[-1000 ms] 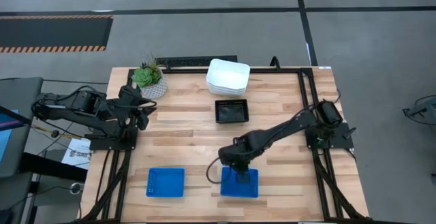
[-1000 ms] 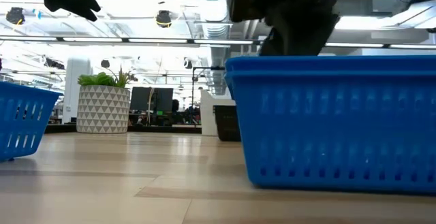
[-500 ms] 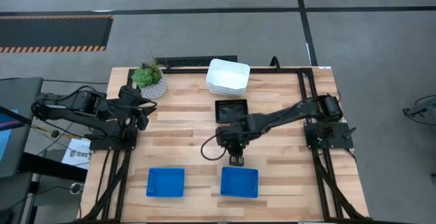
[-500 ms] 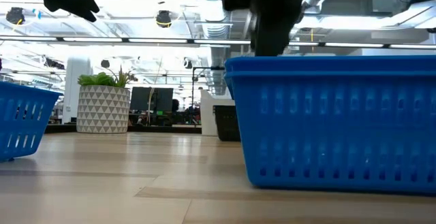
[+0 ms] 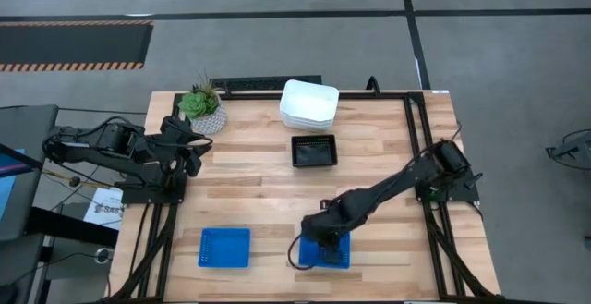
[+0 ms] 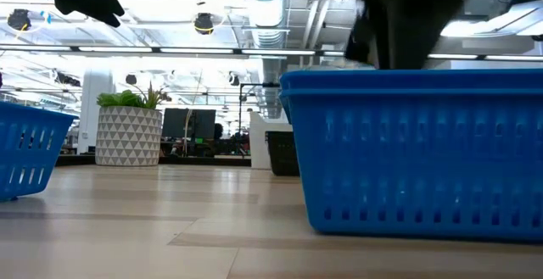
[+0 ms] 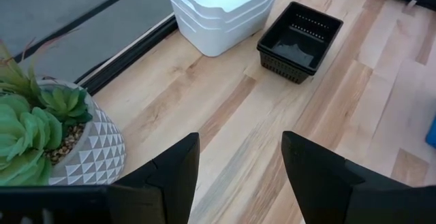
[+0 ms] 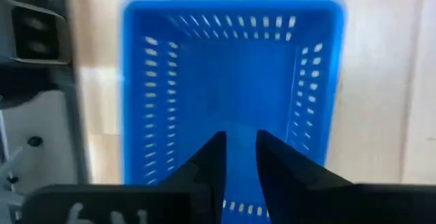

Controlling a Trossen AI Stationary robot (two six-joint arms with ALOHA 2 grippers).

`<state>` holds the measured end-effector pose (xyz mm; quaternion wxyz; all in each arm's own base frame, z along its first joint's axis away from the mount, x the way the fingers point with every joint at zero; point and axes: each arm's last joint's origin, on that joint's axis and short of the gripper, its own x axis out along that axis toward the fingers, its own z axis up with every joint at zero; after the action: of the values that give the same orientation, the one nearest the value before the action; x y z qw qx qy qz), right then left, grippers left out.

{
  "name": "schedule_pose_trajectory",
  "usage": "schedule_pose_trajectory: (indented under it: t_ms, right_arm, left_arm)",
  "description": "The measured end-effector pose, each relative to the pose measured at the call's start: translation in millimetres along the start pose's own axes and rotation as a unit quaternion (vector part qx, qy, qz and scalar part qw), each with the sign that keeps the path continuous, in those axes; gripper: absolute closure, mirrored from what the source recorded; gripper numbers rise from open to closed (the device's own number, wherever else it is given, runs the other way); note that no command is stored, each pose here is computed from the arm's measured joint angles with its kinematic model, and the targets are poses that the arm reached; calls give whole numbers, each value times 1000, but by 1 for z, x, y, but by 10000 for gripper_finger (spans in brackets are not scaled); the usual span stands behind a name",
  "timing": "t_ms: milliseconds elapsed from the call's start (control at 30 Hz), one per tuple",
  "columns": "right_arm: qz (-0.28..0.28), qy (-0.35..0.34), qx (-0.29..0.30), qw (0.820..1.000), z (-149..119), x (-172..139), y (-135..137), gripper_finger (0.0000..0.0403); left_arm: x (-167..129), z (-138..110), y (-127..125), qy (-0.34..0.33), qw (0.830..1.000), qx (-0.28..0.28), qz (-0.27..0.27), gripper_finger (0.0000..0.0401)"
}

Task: Stack baskets by color
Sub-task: Move the stacked blue bins

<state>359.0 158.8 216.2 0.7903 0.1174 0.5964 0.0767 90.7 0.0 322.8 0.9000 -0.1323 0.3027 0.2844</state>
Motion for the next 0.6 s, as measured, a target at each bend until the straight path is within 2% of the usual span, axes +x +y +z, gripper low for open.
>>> schedule_pose_trajectory:
  t_ms: [333,600]
  right_arm:
    - [-41,74,5,996,1,53,-26,326]
    - [-74,74,1,995,14,46,-66,329]
  left_arm:
    - [0,0,0,-1,1000,4,1,204]
    - [0,0,0,-1,1000,5,2,204]
